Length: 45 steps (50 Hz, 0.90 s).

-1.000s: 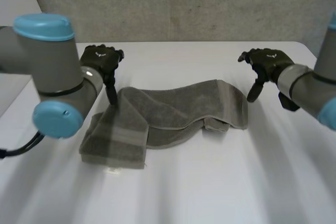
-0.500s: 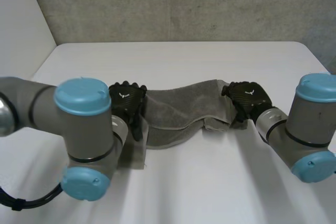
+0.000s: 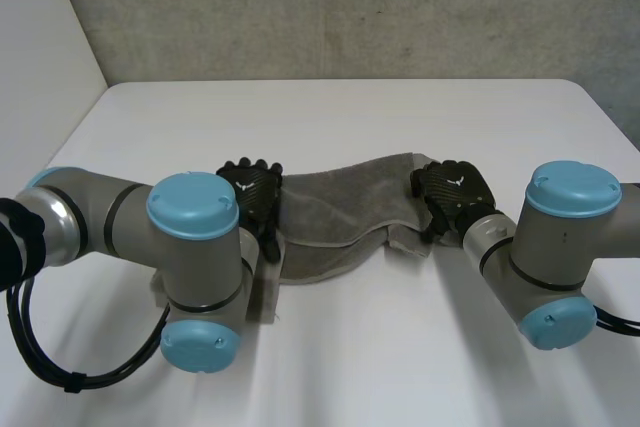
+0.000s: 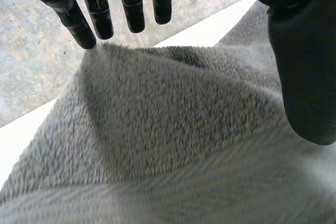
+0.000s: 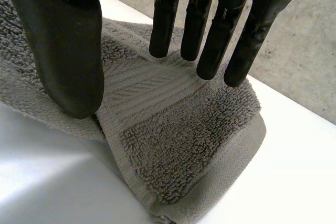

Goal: Fold the towel.

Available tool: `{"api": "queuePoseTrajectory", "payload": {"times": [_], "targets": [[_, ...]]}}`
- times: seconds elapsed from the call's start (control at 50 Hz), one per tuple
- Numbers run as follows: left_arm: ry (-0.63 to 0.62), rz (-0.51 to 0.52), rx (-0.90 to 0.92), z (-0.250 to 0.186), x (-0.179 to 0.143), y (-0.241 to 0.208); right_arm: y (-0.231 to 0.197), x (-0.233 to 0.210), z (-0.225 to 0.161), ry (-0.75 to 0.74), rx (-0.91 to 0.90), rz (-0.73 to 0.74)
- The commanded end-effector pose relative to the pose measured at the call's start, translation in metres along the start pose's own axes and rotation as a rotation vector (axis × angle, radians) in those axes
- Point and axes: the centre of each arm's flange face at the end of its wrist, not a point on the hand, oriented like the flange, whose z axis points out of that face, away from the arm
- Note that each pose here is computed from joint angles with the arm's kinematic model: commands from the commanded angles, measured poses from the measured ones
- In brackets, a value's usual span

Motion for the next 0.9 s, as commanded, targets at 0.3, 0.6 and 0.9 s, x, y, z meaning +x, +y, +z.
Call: {"api": "queuePoseTrajectory", "payload": {"times": [0.3,0.6,0.9], "targets": [[0.030,-0.001,0.029,0.003,0.016,-0.004,0.008,-0.004,0.005,-0.007,-0.015,0.003],[-0.044,0.022,0.012,0.018,0.023,0.012,-0.033,0.019,-0.010,0.100,0.078,-0.006],[-0.192,0.074,0.029,0.015,-0.013,-0.013,-0.060,0.086,-0.023,0.266,0.119,0.008]]}}
